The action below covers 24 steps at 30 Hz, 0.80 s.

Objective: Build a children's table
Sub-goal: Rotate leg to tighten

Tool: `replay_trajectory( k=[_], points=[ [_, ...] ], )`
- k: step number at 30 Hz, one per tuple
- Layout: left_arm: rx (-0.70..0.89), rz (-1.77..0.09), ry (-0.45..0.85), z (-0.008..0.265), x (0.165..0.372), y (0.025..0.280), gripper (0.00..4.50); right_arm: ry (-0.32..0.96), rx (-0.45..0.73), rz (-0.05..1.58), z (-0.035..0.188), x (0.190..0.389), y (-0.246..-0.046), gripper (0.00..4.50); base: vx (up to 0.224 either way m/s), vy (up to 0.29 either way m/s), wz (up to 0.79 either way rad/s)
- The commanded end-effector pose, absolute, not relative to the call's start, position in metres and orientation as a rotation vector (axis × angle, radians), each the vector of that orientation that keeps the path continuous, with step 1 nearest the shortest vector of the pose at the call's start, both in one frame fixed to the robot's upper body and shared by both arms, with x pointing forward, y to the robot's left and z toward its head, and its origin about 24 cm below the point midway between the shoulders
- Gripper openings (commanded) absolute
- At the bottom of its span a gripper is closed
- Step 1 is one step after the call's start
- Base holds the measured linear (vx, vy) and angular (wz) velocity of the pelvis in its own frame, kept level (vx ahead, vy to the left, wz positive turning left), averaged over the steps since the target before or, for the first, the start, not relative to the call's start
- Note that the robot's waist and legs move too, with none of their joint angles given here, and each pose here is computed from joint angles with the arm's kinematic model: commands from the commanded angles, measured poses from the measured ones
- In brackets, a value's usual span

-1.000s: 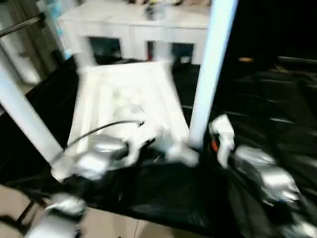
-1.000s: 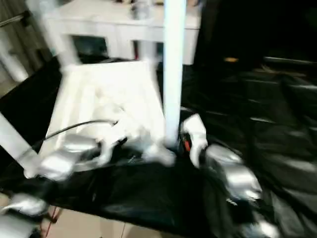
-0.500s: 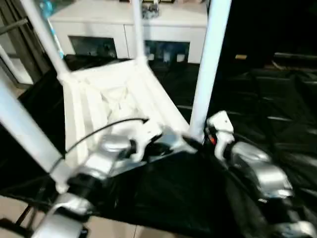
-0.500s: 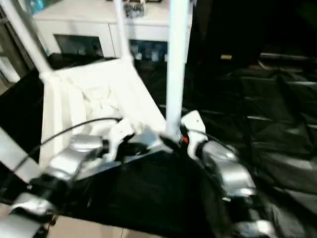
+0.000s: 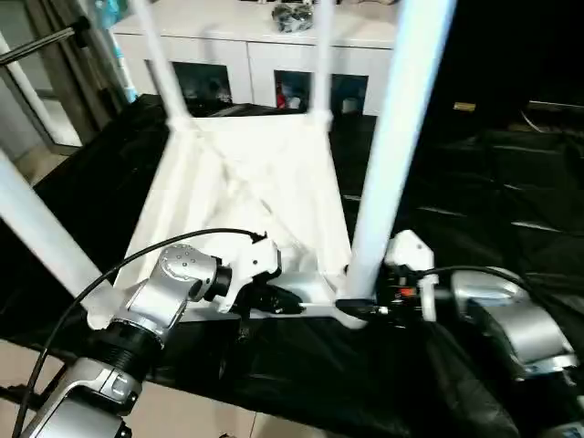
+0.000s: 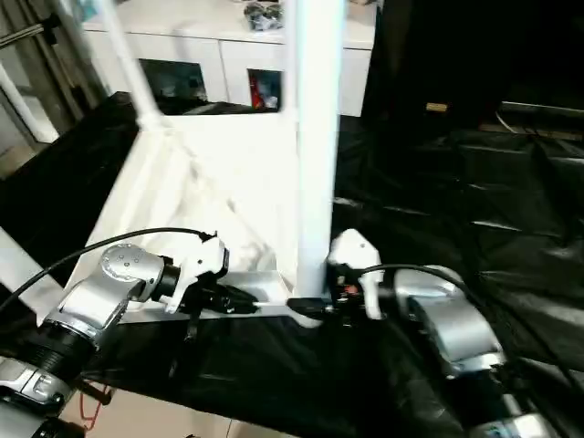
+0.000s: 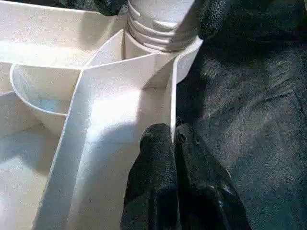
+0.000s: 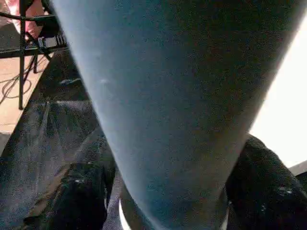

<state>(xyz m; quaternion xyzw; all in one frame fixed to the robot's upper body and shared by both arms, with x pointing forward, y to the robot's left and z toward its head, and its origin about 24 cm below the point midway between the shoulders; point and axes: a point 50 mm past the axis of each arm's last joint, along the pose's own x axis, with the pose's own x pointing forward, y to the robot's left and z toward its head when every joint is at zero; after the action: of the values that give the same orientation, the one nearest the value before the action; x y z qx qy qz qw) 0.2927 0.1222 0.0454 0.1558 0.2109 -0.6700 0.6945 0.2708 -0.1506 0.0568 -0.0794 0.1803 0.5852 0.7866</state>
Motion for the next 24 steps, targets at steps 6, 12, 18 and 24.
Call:
replay_trajectory(
  k=[6,12,18,24],
  points=[
    [0.306,-1.468,0.447,0.047,0.293,0.114,0.0,0.462,-0.098,1.402,0.041,0.255,-0.13,2.51,0.0,0.0,0.0],
    [0.235,-1.349,0.434,0.046,0.3,0.099,0.0,0.418,-0.068,1.178,0.033,0.268,-0.121,2.47,0.0,0.0,0.0],
    [0.166,-1.135,0.403,0.045,0.315,0.067,0.0,0.443,-0.016,0.788,0.018,0.289,-0.106,2.27,0.0,0.0,0.0],
    [0.171,-1.175,0.397,0.046,0.309,0.054,0.0,0.437,0.049,0.772,0.018,0.291,-0.091,2.77,0.0,0.0,0.0]
  ],
)
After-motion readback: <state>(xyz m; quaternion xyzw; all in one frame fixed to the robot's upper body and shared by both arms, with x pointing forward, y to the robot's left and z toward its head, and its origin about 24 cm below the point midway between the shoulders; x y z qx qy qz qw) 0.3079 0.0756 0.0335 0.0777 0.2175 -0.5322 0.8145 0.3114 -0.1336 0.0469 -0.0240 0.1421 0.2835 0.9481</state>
